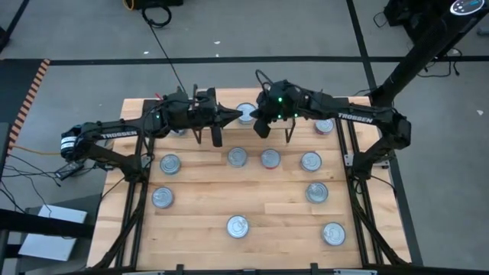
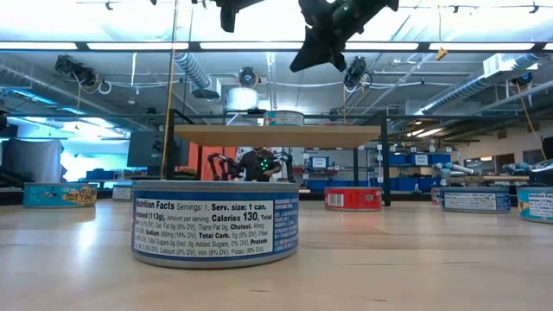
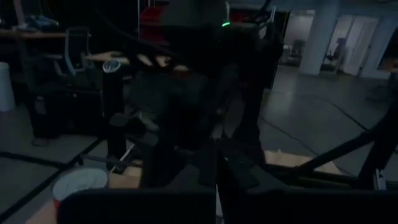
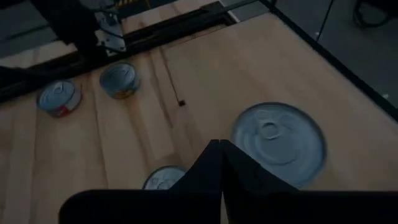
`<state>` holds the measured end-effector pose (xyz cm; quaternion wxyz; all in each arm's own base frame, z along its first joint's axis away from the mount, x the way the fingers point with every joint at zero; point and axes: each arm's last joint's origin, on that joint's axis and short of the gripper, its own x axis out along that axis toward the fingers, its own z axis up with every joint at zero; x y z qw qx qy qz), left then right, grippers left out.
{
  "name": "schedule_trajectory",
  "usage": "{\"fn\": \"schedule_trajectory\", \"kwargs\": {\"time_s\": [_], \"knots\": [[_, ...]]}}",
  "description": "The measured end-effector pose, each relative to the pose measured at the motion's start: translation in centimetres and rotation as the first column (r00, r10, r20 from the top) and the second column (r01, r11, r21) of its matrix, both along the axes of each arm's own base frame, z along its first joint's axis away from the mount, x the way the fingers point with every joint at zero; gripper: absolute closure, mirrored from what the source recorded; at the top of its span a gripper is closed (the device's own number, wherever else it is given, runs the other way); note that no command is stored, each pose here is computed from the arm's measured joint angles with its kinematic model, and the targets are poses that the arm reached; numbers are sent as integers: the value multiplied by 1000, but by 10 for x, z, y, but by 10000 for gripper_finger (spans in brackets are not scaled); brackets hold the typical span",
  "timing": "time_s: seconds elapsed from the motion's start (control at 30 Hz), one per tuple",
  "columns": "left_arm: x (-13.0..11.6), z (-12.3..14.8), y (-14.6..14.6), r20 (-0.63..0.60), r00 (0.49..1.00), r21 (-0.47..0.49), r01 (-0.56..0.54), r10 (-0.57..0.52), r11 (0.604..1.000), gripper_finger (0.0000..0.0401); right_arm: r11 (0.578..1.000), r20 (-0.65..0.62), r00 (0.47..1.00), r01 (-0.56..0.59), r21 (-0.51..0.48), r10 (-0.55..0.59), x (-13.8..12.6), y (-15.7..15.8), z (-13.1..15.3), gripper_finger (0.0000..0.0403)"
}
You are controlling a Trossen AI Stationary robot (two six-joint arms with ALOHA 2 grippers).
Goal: Stack canned seafood by type on shelf
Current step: Put the yellow-blue tuna can on the shelf
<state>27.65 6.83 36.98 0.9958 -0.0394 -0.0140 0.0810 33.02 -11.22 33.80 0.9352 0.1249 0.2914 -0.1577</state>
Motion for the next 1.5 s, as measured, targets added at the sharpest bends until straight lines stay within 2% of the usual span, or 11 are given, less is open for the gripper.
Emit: {"fn": "schedule_trajectory", "kwargs": {"time_s": [0.2,0.37,0.5,0.6,0.73,0.83,1.1,1.5], "knots": [[-8,-30,-4,113,993,-34,46,-42,998,400,996,58,995,-81,25,79,6,-18,-5,395],[-19,-51,-7,108,993,-53,47,-41,998,400,998,42,998,-49,37,48,12,-35,-20,396],[-25,-51,-7,118,993,-47,35,-29,998,400,996,31,1000,-3,90,1,13,-50,-30,396],[-27,-50,-6,112,994,-47,19,-13,999,400,991,1,1000,-8,133,8,19,-57,-33,396],[-30,-50,-4,95,995,-35,4,-1,999,399,993,-44,998,-29,113,34,34,-60,-29,397],[-34,-45,-4,113,994,-29,3,1,1000,398,994,-134,991,4,113,11,41,-65,-31,397],[-40,-40,-6,122,993,-22,-1,4,1000,397,994,-243,970,31,102,-5,46,-77,-39,397],[-39,-44,-6,87,996,-37,-3,6,999,396,996,-185,980,76,36,-68,58,-94,-50,397]]}}
